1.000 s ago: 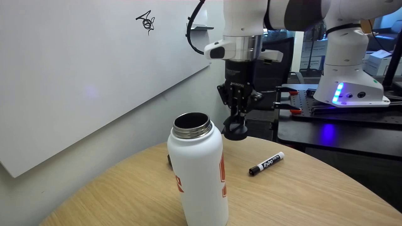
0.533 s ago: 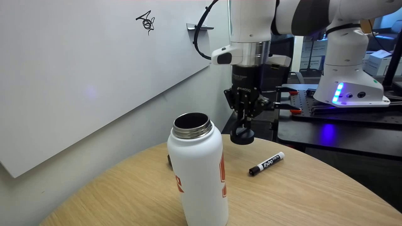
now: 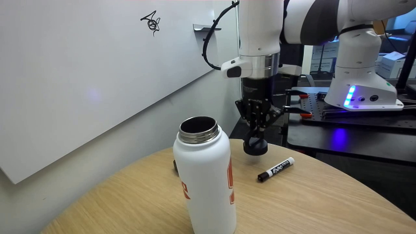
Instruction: Take off the lid from the bottle
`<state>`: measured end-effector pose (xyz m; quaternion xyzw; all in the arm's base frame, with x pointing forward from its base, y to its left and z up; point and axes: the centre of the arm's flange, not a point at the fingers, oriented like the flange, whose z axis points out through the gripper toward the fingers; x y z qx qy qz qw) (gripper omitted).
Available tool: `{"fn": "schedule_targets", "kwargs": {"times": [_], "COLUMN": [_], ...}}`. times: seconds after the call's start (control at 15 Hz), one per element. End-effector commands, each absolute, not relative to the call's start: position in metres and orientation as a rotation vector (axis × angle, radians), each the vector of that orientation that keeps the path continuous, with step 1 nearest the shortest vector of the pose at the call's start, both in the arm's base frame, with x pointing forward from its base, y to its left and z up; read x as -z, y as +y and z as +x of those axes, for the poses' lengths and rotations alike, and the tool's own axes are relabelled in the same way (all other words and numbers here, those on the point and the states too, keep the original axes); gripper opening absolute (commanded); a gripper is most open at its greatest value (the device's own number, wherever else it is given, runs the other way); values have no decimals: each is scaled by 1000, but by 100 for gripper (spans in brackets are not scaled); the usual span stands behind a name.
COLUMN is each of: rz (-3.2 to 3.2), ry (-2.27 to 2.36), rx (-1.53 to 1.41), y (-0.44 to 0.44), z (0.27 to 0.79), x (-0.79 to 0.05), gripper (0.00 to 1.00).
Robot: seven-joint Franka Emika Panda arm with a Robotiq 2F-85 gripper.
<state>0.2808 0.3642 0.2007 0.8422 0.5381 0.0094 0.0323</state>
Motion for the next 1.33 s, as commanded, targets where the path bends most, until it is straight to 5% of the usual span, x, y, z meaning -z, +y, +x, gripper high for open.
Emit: {"fn": "schedule_targets", "kwargs": {"times": [0.0, 0.47, 0.53, 0.73, 1.07, 1.27], "rz": [2616, 2594, 2587, 2570, 2527, 2508], "ry": [1653, 1654, 1655, 1670, 1634, 1576], "rx": [-60, -3, 6, -12, -103, -158], "y": [359, 363, 365, 369, 372, 363], "z": [284, 282, 279, 268, 241, 229], "x": [-188, -167, -166, -173, -206, -236], "gripper": [5, 5, 46, 60, 99, 100]}}
